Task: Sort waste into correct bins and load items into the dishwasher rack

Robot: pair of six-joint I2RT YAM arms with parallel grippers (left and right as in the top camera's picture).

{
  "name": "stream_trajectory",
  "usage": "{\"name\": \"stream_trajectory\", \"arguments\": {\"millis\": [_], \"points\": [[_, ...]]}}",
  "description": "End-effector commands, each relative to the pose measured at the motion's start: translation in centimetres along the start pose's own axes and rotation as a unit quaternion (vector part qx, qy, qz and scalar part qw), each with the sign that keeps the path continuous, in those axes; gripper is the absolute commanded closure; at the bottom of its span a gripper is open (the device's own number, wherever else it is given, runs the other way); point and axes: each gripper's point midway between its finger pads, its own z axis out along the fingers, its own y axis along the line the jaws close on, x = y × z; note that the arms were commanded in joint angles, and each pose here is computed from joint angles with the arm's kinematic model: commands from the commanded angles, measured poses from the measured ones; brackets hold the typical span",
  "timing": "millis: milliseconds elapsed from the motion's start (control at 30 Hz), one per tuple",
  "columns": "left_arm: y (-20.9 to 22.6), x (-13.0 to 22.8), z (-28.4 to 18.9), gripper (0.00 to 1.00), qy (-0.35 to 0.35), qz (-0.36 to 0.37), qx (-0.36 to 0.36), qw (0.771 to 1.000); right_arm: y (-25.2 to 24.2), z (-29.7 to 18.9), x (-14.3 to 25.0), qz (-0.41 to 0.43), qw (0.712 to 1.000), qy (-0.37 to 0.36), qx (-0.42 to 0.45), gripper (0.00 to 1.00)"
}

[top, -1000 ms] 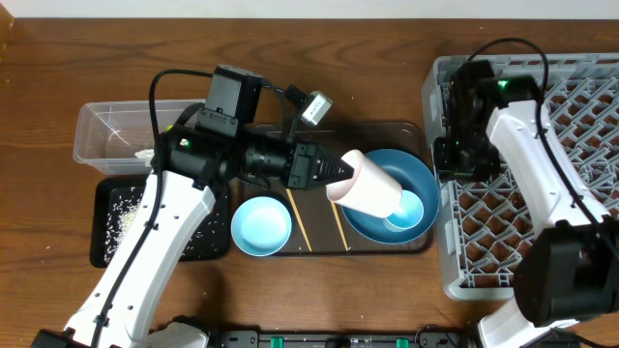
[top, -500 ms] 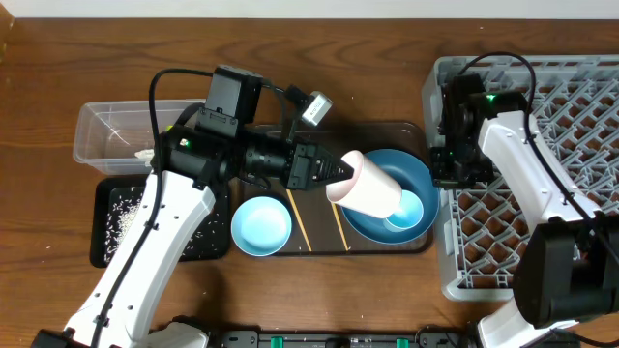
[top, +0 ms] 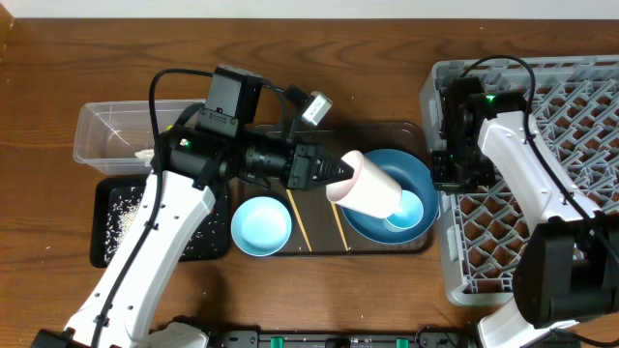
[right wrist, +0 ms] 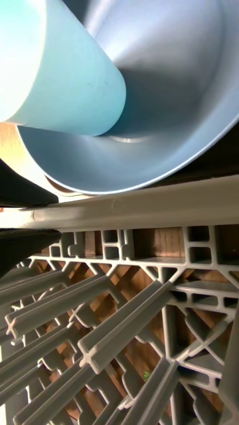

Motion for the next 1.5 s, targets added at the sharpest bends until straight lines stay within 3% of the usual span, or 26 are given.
{"name": "stream_trajectory", "arguments": {"millis": [0, 1167, 1333, 1467], "points": [[0.2, 0.0, 0.1, 0.9, 0.002, 0.003, 0.006, 1.0, 0.0, 0.1, 0.4, 0.046, 0.999, 0.005, 0.001, 0.96], [0.2, 0.3, 0.1, 0.9, 0.005, -0.004, 0.005, 1.0, 0.7, 0.1, 1.8, 0.138, 0.99, 0.038, -0.018, 0.98], [0.2, 0.3, 0.1, 0.9, 0.005, -0.004, 0.005, 1.0, 0.4, 0.1, 1.7, 0.136, 0.99, 0.035, -0.011, 0.89], [0.2, 0.3, 0.1, 0.9, 0.005, -0.004, 0.005, 1.0, 0.1, 0.1, 1.8, 0.112, 0.993, 0.037, -0.013, 0.71]]}}
